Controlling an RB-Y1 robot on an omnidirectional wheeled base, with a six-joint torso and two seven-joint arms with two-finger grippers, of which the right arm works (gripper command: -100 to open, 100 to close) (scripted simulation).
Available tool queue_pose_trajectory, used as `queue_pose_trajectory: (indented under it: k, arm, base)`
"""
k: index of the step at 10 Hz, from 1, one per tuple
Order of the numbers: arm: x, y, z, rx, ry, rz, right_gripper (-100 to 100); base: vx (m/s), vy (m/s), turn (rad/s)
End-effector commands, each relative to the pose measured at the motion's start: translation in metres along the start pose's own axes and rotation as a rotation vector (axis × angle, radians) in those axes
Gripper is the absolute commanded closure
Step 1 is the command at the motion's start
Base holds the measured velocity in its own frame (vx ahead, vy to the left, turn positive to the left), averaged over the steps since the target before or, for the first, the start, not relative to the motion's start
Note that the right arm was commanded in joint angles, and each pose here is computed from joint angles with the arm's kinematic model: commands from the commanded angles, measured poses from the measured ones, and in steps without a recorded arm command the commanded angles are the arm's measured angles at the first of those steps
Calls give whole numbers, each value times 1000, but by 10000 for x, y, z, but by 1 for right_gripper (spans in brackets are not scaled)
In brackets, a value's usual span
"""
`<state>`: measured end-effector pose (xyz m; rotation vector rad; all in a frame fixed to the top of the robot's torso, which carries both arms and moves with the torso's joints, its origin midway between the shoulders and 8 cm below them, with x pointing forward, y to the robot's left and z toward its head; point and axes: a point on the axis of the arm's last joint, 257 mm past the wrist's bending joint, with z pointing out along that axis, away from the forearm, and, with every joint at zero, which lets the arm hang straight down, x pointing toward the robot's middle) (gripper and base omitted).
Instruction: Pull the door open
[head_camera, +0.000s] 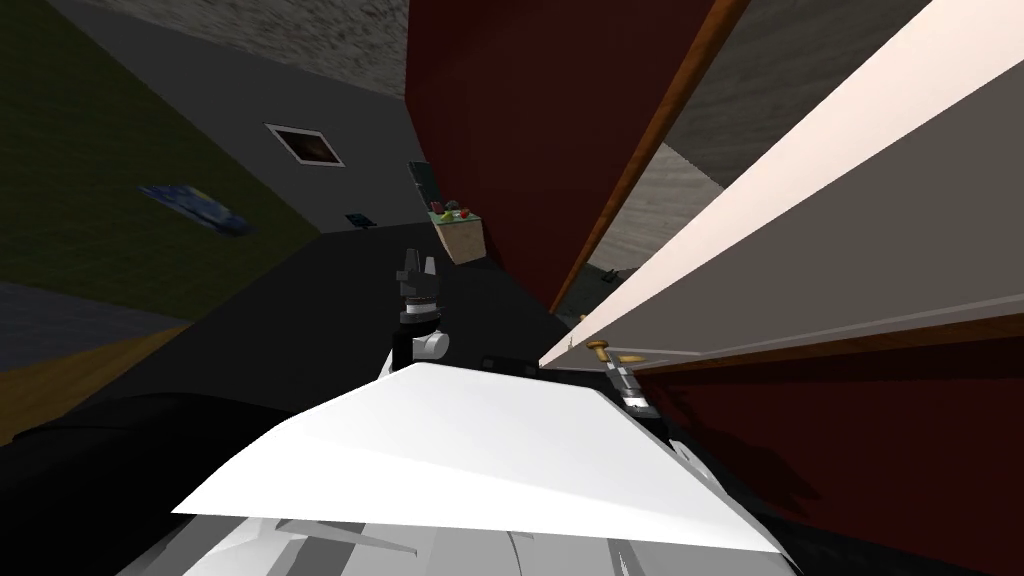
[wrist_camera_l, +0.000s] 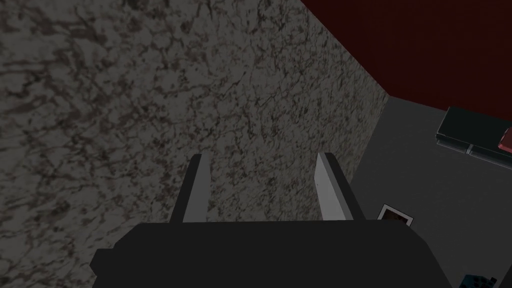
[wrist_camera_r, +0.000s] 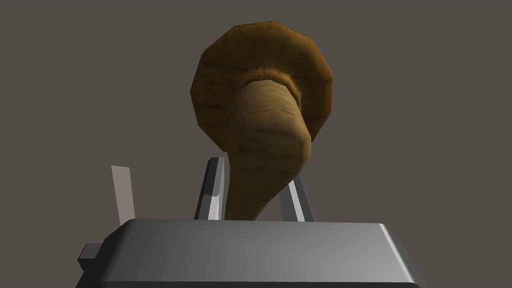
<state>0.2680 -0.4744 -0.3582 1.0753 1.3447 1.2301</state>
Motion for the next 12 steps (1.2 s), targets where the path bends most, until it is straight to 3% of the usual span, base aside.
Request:
queue_pose_trajectory:
  k: [1, 10, 12]
  arm:
    - [-11, 14, 1, -3, 5, -3, 100]
    - [9, 7, 50, -5, 25, 0, 100]
    - [5, 10, 57, -5, 26, -1, 100]
  base:
    - [-206, -73, 165]
    - [-173, -58, 116]
    - [-3, -20, -52]
